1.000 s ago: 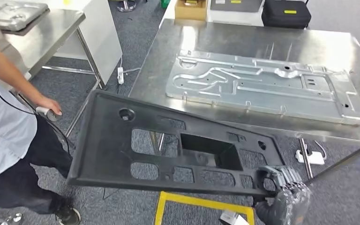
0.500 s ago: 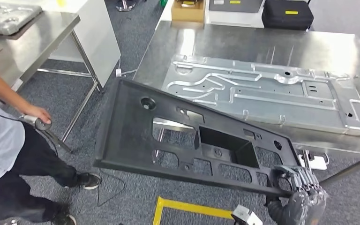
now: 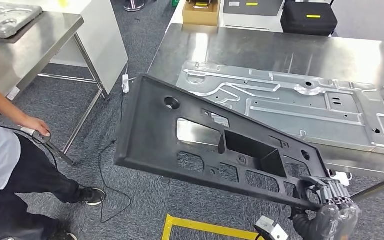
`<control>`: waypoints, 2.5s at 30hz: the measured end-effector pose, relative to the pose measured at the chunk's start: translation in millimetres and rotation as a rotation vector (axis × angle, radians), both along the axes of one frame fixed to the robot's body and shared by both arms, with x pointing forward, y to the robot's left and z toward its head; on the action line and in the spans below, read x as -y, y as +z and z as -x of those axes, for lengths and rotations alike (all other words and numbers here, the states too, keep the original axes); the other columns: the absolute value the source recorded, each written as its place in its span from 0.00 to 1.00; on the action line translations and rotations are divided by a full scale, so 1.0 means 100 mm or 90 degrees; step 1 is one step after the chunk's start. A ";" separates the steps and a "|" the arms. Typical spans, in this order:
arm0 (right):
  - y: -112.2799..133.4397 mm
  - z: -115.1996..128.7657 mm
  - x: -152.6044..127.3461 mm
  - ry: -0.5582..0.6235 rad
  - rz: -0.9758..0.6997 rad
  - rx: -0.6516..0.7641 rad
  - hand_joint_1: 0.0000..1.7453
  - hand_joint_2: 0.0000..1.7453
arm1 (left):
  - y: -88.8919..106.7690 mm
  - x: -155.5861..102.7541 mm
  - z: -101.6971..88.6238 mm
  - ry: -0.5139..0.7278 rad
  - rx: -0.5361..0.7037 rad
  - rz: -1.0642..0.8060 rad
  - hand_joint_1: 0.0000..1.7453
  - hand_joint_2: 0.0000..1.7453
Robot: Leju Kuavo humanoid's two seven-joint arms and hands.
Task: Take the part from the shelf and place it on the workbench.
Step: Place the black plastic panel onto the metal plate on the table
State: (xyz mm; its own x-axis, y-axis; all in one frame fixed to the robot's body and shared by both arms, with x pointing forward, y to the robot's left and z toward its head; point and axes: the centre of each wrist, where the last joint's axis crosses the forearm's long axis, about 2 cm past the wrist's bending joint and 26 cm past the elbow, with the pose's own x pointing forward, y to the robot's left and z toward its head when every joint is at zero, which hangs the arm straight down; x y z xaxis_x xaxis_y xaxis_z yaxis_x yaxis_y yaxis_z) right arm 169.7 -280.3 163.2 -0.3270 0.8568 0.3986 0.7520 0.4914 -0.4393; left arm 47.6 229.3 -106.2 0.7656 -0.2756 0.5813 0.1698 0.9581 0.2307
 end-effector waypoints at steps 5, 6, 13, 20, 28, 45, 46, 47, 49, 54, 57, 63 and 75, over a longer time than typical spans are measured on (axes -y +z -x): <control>0.02 -0.03 0.08 -0.023 0.004 0.000 1.00 1.00 | 0.01 0.02 -0.03 -0.011 0.005 0.003 0.00 1.00; 0.02 -0.03 0.10 -0.028 0.005 -0.001 1.00 1.00 | 0.01 0.02 -0.03 -0.013 0.005 0.003 0.00 1.00; 0.02 -0.06 0.25 -0.061 0.008 -0.005 1.00 1.00 | 0.01 0.03 -0.03 -0.021 0.005 0.005 0.00 1.00; 0.02 -0.10 0.34 -0.081 0.008 -0.008 1.00 1.00 | 0.01 0.03 -0.05 -0.023 0.009 0.004 0.00 1.00; -0.02 -0.11 0.38 -0.093 0.003 -0.020 1.00 1.00 | 0.01 0.03 -0.03 -0.023 0.006 0.005 0.00 1.00; -0.09 -0.12 0.50 -0.106 0.000 -0.039 1.00 1.00 | 0.01 0.06 -0.05 -0.026 0.009 0.006 0.00 1.00; -0.09 -0.12 0.50 -0.107 -0.001 -0.040 1.00 1.00 | 0.01 0.06 -0.06 -0.026 0.009 0.006 0.00 1.00; -0.09 -0.12 0.50 -0.108 -0.001 -0.040 1.00 1.00 | 0.01 0.06 -0.06 -0.026 0.009 0.005 0.00 1.00; -0.09 -0.12 0.50 -0.108 -0.001 -0.040 1.00 1.00 | 0.02 0.05 -0.06 -0.024 0.008 0.003 0.00 1.00; -0.09 -0.13 0.51 -0.109 -0.003 -0.042 1.00 1.00 | 0.01 0.05 -0.04 -0.019 -0.003 -0.007 0.00 1.00; -0.09 -0.13 0.51 -0.111 -0.006 -0.043 1.00 1.00 | 0.01 0.05 -0.04 -0.020 -0.002 0.000 0.00 1.00; -0.09 -0.14 0.52 -0.113 -0.010 -0.044 0.89 1.00 | 0.01 0.06 -0.05 -0.030 0.007 0.015 0.00 1.00; -0.05 -0.27 0.67 -0.156 0.056 -0.060 0.95 1.00 | 0.02 0.07 -0.07 -0.043 -0.007 -0.001 0.00 0.00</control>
